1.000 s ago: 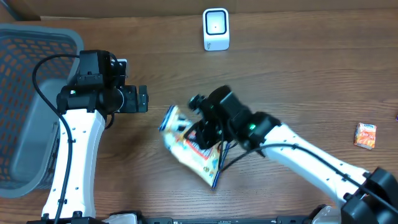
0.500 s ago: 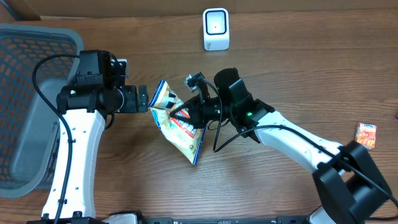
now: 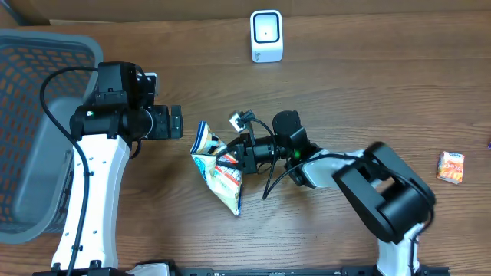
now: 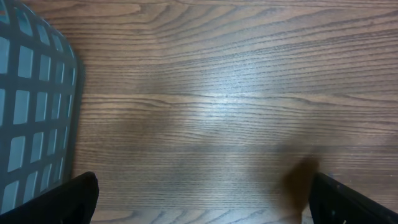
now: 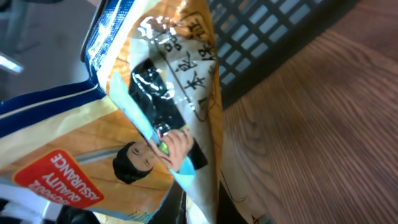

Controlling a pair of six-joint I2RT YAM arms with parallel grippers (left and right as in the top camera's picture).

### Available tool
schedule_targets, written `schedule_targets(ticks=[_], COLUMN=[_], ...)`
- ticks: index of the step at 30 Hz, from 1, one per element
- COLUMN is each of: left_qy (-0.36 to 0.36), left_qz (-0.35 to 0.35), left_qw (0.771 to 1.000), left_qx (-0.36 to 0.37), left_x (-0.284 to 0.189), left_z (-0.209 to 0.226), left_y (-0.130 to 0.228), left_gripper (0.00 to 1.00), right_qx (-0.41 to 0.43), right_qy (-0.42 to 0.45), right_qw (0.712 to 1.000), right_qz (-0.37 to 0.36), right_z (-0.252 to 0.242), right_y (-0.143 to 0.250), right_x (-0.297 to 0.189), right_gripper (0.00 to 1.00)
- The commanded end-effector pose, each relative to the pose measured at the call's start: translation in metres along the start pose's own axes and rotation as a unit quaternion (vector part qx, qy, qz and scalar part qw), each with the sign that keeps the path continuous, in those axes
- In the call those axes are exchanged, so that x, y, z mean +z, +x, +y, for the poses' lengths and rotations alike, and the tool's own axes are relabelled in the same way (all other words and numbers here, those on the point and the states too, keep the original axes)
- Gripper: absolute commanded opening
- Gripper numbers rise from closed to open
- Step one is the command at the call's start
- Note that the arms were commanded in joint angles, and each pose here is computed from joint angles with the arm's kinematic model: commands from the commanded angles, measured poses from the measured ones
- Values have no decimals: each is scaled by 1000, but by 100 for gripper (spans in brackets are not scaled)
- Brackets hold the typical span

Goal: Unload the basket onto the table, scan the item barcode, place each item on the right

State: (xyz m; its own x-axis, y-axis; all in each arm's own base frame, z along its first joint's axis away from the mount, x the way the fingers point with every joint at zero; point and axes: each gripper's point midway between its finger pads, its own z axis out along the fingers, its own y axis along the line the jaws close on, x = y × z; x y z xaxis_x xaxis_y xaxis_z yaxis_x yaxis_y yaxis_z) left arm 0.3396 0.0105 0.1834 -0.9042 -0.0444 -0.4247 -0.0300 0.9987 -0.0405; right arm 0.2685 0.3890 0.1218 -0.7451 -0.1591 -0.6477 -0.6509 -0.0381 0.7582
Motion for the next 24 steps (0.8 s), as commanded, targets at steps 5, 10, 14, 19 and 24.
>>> schedule_targets(ticks=[5,10,14,19,24], left_qy=[-4,-4,-4,-4,-4], left_qz=[-6,-6,-6,-6,-6], left_qw=[1000,1000,1000,1000,1000], left_qx=[-6,-6,-6,-6,-6], left_x=[-3,-3,-3,-3,-3], left_z=[2,2,2,2,2], left_y=[-2,-2,-2,-2,-2], left_gripper=[100,100,100,100,100], right_qx=[48,68,79,123,281], right_qy=[-15,25,40,70,200], right_qw=[999,997,995,987,937], right_qz=[3,-26,-45,-73,-61], right_z=[-16,-44,-55,-65,-111], right_y=[-7,-18,-26,-37,12], right_x=[-44,-79,-105,-131,-146], right_gripper=[49,80,100,99,100])
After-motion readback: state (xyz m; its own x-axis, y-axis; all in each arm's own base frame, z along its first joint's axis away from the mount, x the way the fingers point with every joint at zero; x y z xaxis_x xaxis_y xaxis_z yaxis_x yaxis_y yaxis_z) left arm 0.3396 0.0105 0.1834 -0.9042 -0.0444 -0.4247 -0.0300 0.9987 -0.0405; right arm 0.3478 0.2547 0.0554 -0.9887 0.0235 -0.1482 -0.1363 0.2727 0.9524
